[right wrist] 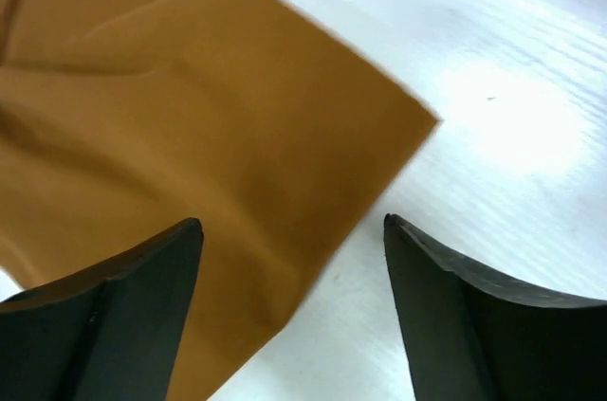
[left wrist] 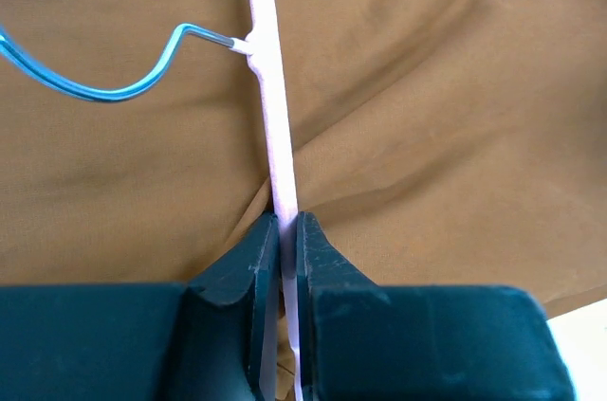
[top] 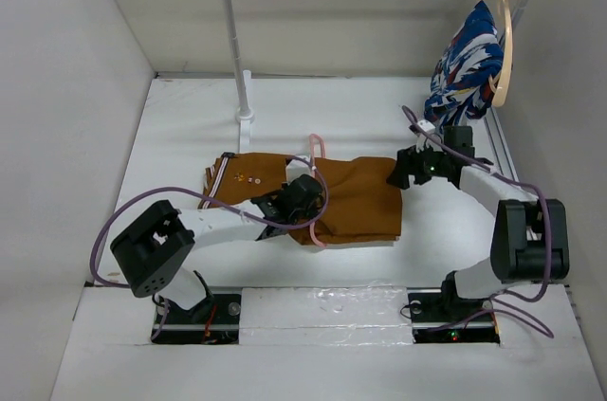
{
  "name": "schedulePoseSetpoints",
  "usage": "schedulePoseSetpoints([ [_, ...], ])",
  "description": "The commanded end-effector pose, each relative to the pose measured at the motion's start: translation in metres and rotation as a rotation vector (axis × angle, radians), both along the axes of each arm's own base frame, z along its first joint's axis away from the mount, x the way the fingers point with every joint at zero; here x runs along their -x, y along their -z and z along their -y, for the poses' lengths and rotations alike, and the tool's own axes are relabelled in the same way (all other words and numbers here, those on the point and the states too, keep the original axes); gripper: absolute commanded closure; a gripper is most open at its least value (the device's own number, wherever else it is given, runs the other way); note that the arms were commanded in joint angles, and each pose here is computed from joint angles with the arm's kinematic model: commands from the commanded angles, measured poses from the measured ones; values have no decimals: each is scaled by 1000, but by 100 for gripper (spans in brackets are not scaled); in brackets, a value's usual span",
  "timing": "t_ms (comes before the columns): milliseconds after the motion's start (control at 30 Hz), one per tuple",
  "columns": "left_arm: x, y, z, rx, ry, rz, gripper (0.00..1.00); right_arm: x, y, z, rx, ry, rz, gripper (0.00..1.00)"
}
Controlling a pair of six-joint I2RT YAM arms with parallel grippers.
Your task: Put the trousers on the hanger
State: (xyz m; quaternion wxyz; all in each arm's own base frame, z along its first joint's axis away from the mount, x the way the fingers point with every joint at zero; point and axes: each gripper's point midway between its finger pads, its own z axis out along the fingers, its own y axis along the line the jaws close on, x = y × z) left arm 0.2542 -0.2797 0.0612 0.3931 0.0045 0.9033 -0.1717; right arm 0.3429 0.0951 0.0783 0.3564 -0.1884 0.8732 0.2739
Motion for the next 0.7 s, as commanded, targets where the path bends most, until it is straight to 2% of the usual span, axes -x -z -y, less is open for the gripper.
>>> schedulePoseSetpoints([
  [0,4,9,-15,-132,17,-28,100,20,-9,-10,82,-59,23,17],
  [67,2,6,-10,-99,-3,-30,100,51,3,-2,117,-33,-21,13],
  [267,-4,-5,-9,-82,-36,-10,100,124,35,-17,53,-32,-158,8],
  [433,-1,-10,-5,-116,-2,27,100,131,48,-30,-31,-24,-185,6],
  [500,2,-9,-8,-148,8,26,100,125,48,-45,-127,-68,-193,11],
  [533,3,-8,-10,-162,11,25,100,123,47,-50,-159,-82,-190,24],
  [567,4,-3,-18,-203,6,20,100,108,34,-55,-229,-107,-135,81],
  [600,4,-3,-18,-203,6,20,100,108,34,-55,-230,-108,-135,81],
  [633,4,0,-21,-222,3,16,100,98,31,-46,-228,-75,-113,93],
  [667,4,2,-26,-245,-6,16,100,99,32,-37,-199,-70,-123,100],
])
